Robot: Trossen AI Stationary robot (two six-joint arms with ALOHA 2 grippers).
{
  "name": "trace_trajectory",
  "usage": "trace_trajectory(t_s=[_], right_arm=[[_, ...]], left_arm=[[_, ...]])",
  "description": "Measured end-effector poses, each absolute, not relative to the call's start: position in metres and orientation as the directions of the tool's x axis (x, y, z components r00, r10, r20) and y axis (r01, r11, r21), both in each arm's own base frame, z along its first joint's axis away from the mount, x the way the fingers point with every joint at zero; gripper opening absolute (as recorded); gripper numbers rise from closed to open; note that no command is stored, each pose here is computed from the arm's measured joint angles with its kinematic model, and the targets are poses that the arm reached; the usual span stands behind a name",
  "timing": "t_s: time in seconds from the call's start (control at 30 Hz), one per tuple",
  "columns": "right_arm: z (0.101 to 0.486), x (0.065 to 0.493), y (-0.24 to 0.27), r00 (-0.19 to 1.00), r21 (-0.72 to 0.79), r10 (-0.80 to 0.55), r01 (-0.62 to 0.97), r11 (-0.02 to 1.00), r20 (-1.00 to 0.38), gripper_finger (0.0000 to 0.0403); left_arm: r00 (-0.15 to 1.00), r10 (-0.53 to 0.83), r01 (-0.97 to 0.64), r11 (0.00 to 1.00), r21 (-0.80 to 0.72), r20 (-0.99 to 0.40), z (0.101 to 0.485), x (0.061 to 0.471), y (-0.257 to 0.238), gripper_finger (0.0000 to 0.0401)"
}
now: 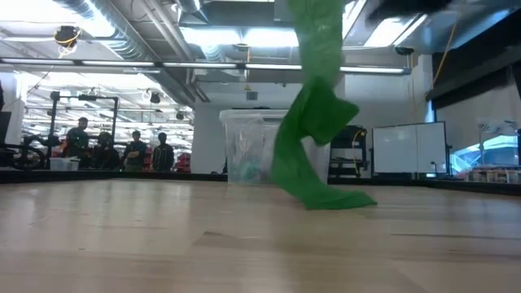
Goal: Roll bandage
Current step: Roll the green bandage
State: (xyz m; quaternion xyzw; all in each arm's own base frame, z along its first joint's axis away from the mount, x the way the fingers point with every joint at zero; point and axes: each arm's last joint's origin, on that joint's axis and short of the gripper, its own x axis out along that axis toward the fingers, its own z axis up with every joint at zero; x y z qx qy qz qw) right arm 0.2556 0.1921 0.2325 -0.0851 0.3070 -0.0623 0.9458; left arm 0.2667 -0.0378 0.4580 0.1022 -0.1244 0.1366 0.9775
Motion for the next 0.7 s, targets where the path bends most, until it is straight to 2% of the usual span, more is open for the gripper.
trace_trajectory(t_s=[0.13, 0.33, 0.47, 0.7], right_arm=[[0.2, 0.271, 0.183, 0.734, -0.343, -0.32, 0.125, 0.931, -0.6, 0.0255], [0.163, 0.284, 0.164, 0.636, -0.425, -0.395, 0.115, 0.898, -0.663, 0.0223], [0.142, 0.281, 0.151, 0.652, -0.386, -0.383, 0.148, 0.911, -0.654, 0.0187], [0.122, 0.284, 0.127, 0.718, -0.225, -0.296, 0.196, 0.954, -0.63, 0.0133]], left_arm=[[0.926, 0.262, -0.312, 0.936, 0.162, 0.272, 0.458, 0.267, -0.032, 0.0002], [0.921, 0.277, -0.332, 0.926, 0.181, 0.272, 0.458, 0.268, -0.029, 0.0002], [0.901, 0.343, -0.393, 0.904, 0.168, 0.266, 0.458, 0.268, -0.023, 0.0002], [0.893, 0.363, -0.413, 0.895, 0.167, 0.266, 0.458, 0.268, -0.017, 0.0002]])
